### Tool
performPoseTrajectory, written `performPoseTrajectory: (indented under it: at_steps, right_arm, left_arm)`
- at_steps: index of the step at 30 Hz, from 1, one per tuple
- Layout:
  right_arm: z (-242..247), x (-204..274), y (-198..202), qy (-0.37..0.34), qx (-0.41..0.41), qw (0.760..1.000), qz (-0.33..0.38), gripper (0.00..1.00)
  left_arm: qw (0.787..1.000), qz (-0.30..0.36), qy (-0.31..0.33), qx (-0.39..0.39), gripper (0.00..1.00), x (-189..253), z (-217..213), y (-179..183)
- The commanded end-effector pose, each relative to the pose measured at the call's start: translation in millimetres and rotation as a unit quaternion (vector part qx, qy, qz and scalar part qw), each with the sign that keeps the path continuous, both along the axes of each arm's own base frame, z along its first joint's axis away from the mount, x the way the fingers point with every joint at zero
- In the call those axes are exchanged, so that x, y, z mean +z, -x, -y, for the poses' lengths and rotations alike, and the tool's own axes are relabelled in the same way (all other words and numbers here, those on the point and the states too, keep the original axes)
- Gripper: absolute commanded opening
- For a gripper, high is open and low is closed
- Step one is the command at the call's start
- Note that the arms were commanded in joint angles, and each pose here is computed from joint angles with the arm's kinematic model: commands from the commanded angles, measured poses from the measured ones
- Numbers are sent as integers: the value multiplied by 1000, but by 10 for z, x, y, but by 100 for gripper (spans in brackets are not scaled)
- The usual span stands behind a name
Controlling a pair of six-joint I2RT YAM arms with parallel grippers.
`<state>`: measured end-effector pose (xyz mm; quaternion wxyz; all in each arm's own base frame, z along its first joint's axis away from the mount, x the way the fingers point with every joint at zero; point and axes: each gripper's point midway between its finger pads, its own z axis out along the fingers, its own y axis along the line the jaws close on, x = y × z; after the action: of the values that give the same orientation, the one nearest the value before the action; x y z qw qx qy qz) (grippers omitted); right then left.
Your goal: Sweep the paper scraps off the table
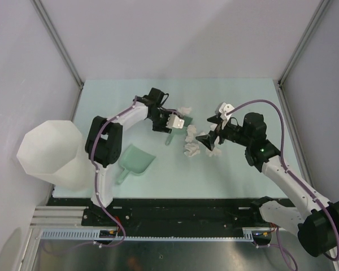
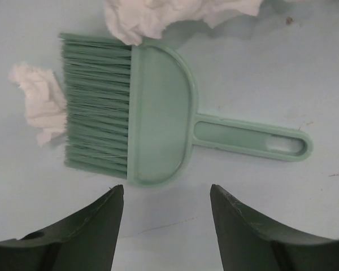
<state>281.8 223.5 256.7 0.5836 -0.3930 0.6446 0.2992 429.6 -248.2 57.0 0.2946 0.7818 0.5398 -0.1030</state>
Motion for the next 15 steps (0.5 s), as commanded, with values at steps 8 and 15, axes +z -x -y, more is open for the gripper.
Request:
performPoseTrajectory:
  at_steps: [8, 15]
  right_arm:
    - [-100, -118, 101, 4, 13, 1000, -23, 100]
    - [-152, -142, 145, 6, 21, 999, -27, 100]
  left_arm:
    - [987, 14, -110, -115, 56, -238, -28, 16]
    - [977, 11, -168, -130, 47, -517, -31, -14]
